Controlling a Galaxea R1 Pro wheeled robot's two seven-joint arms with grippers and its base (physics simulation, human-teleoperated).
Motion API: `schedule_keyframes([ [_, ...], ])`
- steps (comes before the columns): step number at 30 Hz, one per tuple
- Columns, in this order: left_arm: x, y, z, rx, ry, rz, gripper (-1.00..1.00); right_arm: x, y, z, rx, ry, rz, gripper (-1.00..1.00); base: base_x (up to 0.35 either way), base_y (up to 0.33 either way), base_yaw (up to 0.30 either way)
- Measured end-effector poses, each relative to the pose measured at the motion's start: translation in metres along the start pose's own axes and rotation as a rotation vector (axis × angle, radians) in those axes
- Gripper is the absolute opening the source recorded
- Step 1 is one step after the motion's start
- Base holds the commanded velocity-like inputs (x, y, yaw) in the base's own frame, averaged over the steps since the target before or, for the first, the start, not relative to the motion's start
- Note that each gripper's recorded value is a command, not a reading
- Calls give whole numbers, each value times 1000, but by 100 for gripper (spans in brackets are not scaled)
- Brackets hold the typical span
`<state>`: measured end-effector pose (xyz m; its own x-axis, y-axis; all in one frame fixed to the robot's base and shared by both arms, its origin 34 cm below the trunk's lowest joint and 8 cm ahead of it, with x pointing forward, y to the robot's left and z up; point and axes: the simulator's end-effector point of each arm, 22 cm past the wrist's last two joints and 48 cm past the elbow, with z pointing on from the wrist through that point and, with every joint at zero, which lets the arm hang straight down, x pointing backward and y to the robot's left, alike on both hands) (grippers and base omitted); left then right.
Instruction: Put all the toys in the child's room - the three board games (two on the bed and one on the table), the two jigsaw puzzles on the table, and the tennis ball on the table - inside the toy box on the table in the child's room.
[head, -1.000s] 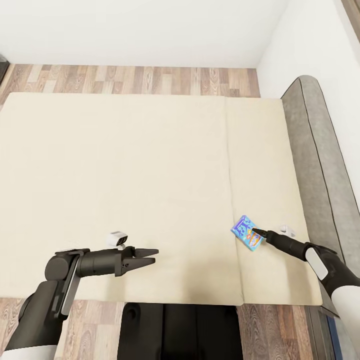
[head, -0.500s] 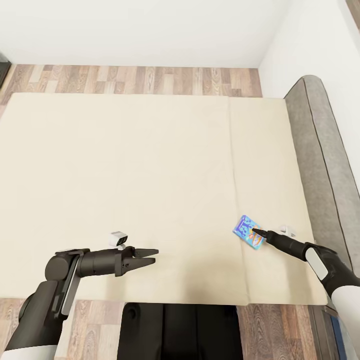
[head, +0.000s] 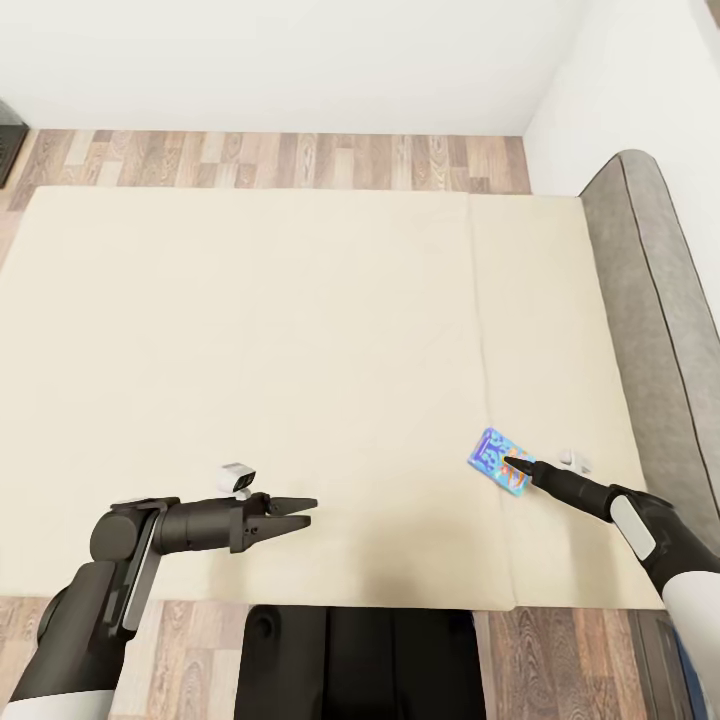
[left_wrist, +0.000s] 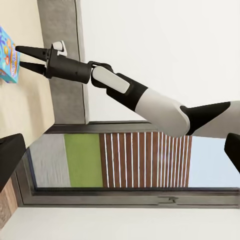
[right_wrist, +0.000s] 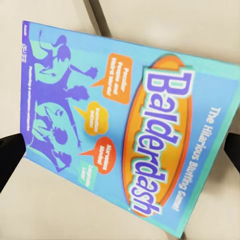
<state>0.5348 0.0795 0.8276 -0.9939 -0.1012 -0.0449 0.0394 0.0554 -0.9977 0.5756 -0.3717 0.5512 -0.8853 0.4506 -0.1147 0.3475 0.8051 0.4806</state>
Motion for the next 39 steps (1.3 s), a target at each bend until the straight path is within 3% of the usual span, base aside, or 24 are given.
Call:
schedule_keyframes([
  [20, 0, 0, 1, 1, 1, -2, 100, 0, 0, 0, 0, 1, -1, 100, 0, 87, 0],
  [39, 1, 1, 1, 0, 1, -4, 100, 1, 0, 0, 0, 2, -4, 100, 0, 229, 0],
])
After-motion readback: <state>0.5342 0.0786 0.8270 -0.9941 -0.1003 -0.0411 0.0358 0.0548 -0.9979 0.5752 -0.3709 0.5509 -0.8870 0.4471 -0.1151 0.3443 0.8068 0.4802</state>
